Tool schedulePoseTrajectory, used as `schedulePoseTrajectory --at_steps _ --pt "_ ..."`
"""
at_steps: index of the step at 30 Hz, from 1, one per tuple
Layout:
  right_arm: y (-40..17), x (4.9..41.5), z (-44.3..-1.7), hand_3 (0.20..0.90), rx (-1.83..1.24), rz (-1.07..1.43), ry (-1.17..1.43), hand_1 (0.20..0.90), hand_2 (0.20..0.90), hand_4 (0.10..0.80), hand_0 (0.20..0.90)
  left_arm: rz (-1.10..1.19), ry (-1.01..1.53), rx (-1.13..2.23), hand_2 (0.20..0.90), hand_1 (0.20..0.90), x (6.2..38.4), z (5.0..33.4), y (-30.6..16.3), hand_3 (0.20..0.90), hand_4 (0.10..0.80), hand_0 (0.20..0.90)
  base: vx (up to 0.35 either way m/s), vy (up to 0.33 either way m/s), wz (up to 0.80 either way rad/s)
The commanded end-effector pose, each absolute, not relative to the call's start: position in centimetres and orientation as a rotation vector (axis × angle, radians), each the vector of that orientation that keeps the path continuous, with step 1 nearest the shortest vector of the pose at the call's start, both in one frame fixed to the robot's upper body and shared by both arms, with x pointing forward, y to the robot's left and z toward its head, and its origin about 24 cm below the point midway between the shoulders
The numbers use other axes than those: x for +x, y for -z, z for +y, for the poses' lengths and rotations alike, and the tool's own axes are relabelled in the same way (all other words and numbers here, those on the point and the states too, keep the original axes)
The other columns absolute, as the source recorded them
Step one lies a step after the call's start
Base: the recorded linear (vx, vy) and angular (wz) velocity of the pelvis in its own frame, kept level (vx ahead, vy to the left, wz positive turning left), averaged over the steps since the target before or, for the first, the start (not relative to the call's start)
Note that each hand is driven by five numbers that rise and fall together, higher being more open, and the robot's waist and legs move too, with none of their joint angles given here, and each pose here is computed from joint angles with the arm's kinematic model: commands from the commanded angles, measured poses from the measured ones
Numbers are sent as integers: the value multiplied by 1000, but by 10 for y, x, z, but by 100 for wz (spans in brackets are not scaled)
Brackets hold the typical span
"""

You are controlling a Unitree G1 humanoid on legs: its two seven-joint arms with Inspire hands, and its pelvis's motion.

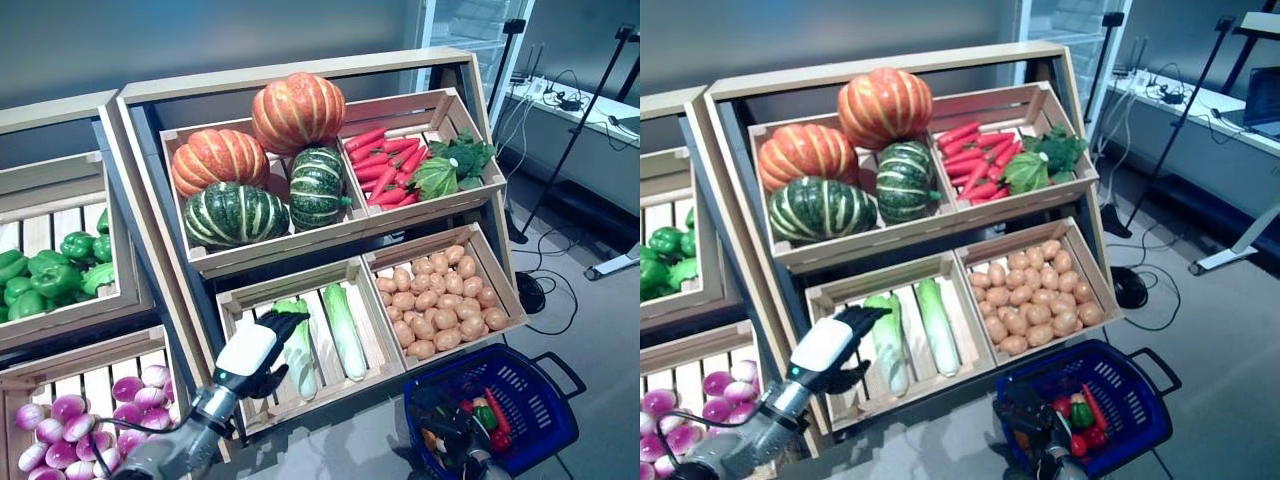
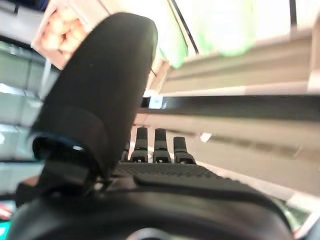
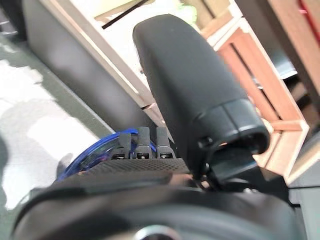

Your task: Put vegetables into the basket

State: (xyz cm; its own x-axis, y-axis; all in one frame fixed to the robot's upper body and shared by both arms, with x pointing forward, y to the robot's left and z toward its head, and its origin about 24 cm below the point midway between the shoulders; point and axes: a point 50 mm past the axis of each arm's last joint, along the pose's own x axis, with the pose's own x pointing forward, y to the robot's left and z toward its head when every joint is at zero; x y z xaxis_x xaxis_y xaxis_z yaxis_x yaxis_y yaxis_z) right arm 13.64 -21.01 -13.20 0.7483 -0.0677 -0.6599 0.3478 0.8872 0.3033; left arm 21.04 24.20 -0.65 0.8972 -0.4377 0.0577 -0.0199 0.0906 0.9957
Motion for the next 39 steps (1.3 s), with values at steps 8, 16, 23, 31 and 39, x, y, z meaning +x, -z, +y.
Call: schedulePoseTrajectory --at_steps 8,16,23,31,39 --pt "62 228 -235 900 424 325 116 900 900 800 900 -645 143 1798 900 900 305 255 -101 900 800 900 -184 76 -9" --pt "30 253 -246 900 465 168 76 900 900 800 900 -650 135 2021 900 900 332 263 -144 900 800 900 -179 24 5" --pt "1 276 -259 900 446 87 87 900 900 800 900 -598 69 2083 900 900 349 268 -171 900 800 900 -98 4 -6" --pt "-18 283 -267 900 481 5 89 900 900 800 900 -606 -53 2132 900 900 353 286 -192 900 800 900 -42 -22 -8" --pt "-34 286 -279 900 516 -46 104 900 900 800 900 -499 -110 2236 900 900 358 298 -214 900 800 900 -68 -31 2"
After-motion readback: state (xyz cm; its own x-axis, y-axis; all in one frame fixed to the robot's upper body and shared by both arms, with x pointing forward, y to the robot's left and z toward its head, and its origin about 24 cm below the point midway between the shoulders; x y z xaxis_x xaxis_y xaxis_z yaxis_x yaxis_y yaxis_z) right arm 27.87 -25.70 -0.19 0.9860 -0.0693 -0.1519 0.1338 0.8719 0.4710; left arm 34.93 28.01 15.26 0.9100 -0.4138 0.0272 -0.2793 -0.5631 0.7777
